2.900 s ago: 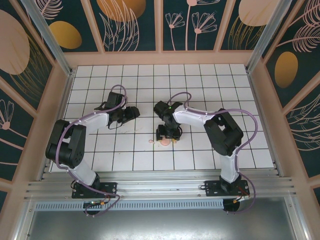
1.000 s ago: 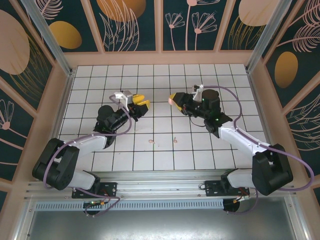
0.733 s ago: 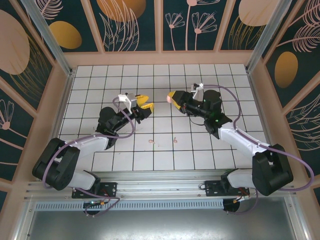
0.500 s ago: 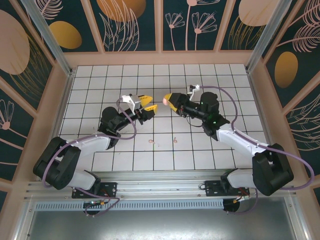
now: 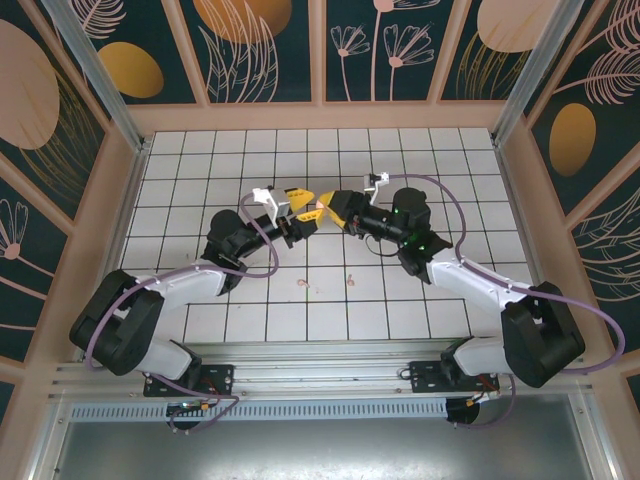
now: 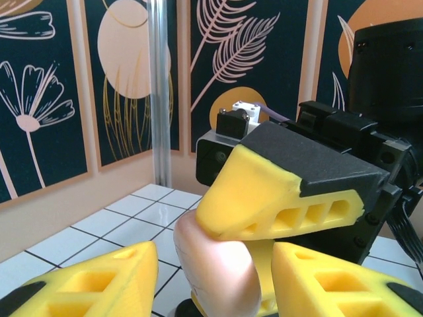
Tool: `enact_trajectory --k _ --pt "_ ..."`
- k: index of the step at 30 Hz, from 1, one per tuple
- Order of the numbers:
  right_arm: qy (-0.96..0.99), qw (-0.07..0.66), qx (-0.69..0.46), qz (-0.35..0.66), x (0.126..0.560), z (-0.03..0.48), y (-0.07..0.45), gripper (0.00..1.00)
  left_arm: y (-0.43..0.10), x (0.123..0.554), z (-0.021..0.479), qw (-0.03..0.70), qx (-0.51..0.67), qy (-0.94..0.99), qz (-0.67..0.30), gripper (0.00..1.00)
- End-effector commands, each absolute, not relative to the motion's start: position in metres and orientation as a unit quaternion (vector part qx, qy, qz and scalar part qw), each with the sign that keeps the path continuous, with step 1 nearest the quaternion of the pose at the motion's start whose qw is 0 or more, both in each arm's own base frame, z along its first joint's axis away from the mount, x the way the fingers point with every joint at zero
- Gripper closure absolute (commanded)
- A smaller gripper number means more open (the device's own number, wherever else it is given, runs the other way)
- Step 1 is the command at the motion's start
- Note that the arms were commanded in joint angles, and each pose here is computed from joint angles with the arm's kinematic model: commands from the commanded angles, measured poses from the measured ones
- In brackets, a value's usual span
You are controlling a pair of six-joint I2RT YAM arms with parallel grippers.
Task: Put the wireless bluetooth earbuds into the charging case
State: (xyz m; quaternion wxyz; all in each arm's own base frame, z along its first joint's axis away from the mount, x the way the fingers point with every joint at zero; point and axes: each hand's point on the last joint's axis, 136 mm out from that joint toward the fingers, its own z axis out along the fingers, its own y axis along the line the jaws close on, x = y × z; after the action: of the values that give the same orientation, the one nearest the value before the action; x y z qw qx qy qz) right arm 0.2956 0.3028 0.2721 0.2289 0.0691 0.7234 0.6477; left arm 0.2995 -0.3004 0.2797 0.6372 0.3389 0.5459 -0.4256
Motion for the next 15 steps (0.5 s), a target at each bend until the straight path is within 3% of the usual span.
enact_trajectory --k 1,15 --pt "0.703 0.248 0.057 0.664 0.296 0.2921 0.3075 0.58 -0.3062 0.3033 0.2854 0.636 0.336 0.547 -0.427 0.51" --pt "0.696 0.255 0.051 0.669 0.2915 0.2987 0.3115 0.58 -0.3075 0.3068 0.2781 0.627 0.322 0.565 -0.429 0.62"
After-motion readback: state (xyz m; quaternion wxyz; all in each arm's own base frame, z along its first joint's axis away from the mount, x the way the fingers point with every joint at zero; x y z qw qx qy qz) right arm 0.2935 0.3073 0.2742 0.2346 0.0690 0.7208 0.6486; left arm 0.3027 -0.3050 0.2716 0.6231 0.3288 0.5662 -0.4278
